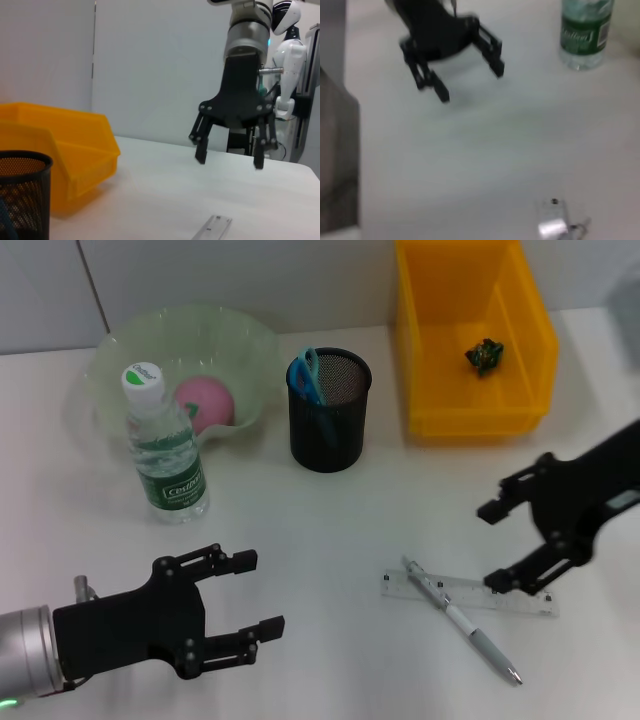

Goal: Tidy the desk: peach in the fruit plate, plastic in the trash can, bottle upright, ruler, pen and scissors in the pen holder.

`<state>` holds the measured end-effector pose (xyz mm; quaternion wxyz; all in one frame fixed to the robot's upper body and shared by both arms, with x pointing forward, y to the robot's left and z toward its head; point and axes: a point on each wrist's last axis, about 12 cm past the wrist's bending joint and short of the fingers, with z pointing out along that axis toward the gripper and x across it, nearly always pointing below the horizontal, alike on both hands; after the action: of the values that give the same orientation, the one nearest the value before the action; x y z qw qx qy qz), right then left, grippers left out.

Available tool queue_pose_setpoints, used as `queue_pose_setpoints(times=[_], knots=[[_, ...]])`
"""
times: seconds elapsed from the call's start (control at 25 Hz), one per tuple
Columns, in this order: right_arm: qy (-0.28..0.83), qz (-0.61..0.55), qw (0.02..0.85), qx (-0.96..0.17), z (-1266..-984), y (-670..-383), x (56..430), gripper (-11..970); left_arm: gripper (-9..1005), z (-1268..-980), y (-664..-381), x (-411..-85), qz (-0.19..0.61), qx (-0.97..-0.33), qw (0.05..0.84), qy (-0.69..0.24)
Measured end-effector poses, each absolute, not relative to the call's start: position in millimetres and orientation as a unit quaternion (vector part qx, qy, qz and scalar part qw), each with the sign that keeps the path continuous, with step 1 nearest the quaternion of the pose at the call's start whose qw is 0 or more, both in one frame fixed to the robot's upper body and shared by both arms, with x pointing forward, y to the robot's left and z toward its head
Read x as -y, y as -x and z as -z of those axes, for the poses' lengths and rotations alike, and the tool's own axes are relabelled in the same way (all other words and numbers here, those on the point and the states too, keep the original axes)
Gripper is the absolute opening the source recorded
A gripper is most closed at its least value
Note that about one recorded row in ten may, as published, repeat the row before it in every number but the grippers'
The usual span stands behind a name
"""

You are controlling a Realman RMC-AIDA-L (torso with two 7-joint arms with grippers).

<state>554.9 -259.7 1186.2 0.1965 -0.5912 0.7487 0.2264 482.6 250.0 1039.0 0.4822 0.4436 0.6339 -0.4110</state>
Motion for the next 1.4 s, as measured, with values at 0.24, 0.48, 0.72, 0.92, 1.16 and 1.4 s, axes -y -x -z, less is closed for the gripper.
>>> queue_pose_setpoints(times=[0.24,0.48,0.72,0.92,1.16,1.4], knots=[[0.641,-0.156,0.166,-0.733,-1175,-559,221,797,784,-1039,-483,-252,0.407,-0.635,0.484,-0.443],[0.676,-0.131,0.172,-0.704,-1170,-553,203,784,784,-1040,-484,-253,0.406,-0.637,0.484,-0.442],[0.681,-0.129,0.17,-0.701,-1154,-554,187,770,784,-1040,-485,-253,0.406,-0.636,0.483,-0.444],[0.68,-0.125,0.167,-0.703,-1137,-556,180,759,784,-1040,-485,-252,0.406,-0.635,0.482,-0.446],[0.674,-0.133,0.175,-0.705,-1131,-558,176,746,785,-1041,-486,-251,0.407,-0.634,0.482,-0.448],[0.669,-0.14,0.18,-0.708,-1127,-561,174,733,785,-1041,-487,-249,0.409,-0.632,0.481,-0.449]])
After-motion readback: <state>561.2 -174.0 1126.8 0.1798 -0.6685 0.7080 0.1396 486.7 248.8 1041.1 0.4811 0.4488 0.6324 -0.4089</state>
